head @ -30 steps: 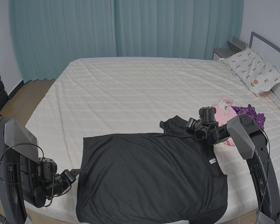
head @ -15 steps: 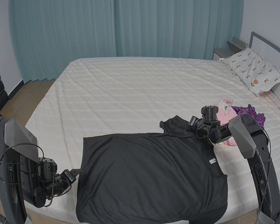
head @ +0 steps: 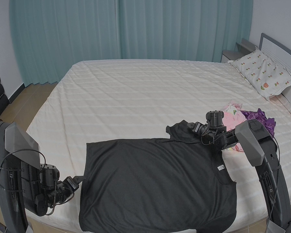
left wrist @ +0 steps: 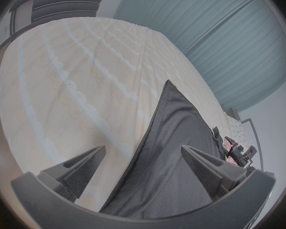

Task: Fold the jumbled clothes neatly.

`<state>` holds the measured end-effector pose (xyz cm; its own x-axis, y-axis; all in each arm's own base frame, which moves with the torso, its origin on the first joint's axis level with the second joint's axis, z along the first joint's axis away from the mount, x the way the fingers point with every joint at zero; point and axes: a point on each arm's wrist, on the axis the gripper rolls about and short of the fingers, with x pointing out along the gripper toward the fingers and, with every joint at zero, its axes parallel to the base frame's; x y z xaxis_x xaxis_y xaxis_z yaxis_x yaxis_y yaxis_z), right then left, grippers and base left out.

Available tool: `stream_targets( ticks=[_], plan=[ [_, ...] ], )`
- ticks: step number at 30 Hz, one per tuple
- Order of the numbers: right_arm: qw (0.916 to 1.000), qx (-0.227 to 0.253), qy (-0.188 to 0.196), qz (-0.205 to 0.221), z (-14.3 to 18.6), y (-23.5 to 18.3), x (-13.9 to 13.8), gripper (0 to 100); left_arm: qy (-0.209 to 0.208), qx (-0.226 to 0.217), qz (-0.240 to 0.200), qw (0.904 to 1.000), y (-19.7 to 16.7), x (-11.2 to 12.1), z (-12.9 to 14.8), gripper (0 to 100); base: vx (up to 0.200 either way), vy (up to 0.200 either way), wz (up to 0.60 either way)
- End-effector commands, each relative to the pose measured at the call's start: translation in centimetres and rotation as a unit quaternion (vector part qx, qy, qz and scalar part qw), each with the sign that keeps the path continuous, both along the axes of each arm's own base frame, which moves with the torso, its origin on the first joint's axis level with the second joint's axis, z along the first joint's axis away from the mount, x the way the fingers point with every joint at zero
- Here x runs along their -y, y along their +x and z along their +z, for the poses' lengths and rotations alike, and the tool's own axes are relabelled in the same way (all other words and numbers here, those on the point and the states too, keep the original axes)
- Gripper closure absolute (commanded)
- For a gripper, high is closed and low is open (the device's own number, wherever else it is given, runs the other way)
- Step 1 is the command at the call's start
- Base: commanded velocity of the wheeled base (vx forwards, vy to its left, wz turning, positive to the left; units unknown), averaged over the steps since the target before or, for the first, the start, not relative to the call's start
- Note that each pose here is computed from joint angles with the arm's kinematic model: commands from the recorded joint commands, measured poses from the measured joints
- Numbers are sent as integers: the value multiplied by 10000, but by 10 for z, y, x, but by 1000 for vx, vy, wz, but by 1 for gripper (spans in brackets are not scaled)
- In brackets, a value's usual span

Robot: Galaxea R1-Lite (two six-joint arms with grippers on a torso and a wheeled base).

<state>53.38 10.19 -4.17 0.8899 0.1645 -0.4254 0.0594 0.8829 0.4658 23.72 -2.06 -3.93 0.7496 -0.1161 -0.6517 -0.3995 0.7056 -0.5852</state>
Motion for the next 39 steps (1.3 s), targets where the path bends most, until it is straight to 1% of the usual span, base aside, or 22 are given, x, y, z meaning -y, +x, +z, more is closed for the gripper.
stream_targets(
  ticks=[1, 7, 12, 14, 16, 18, 19, 20, 21, 22, 24, 27, 29, 30, 32, 34, 37, 39],
  plan=[
    [9999, -117, -22, 65, -9, 1, -7, 100, -9, 80, 0, 10000, 1, 0, 1, 0, 0, 0, 0],
    [10000, -46, 8, -43, -11, 7, -6, 100, -5, 88, 6, 10000, 1, 0, 1, 0, 0, 0, 0],
    [9997, 140, 61, -192, 1, 11, 4, 100, 16, 144, 32, 9999, 4, 0, 2, 0, 0, 0, 0],
    [9983, 371, 235, -383, 14, 13, 8, 100, 40, 293, 60, 9995, 9, 0, 5, 0, 0, 0, 0],
    [9968, 529, 373, -460, 23, 15, 11, 100, 45, 409, 79, 9991, 13, 0, 7, 0, 0, 0, 0],
    [9956, 641, 454, -502, 32, 16, 14, 100, 51, 671, 107, 9977, 23, 0, 13, 0, 0, 0, 0],
    [9952, 672, 466, -535, 32, 16, 15, 100, 56, 824, 133, 9965, 29, 1, 15, 0, 0, 0, 0],
    [9950, 688, 466, -550, 33, 17, 16, 100, 63, 871, 143, 9961, 31, 1, 16, 0, 0, 0, 0],
    [9944, 750, 476, -579, 34, 17, 16, 100, 89, 1088, 179, 9939, 41, 1, 19, 0, 0, 0, 0],
    [9941, 782, 470, -589, 34, 17, 16, 100, 110, 1205, 187, 9925, 47, 1, 21, 0, 0, 0, 0],
    [9945, 739, 460, -591, 30, 16, 16, 100, 219, 1406, 155, 9897, 60, 2, 23, 0, 0, 0, 0],
    [9954, 641, 439, -556, 23, 13, 11, 100, 361, 1487, 124, 9881, 84, 2, 25, 0, 0, 0, 0],
    [9958, 588, 428, -550, 20, 12, 11, 100, 367, 1479, 137, 9882, 95, 3, 27, 0, 0, 0, 0],
    [9960, 565, 423, -543, 20, 10, 10, 100, 369, 1457, 136, 9886, 110, 4, 31, 0, 0, 0, 0],
    [9960, 574, 418, -540, 20, 8, 10, 100, 368, 1458, 103, 9886, 124, 6, 34, 0, 0, 0, 0],
    [9959, 581, 426, -550, 22, 7, 11, 100, 377, 1529, 64, 9875, 138, 10, 38, 0, 0, 0, 0],
    [9963, 514, 410, -560, 22, 3, 13, 100, 407, 1512, -6, 9877, 158, 15, 34, 0, 0, 0, 0],
    [9961, 552, 412, -556, 23, 2, 13, 100, 424, 1407, -9, 9891, 170, 15, 29, 0, 0, 0, 0]
  ],
)
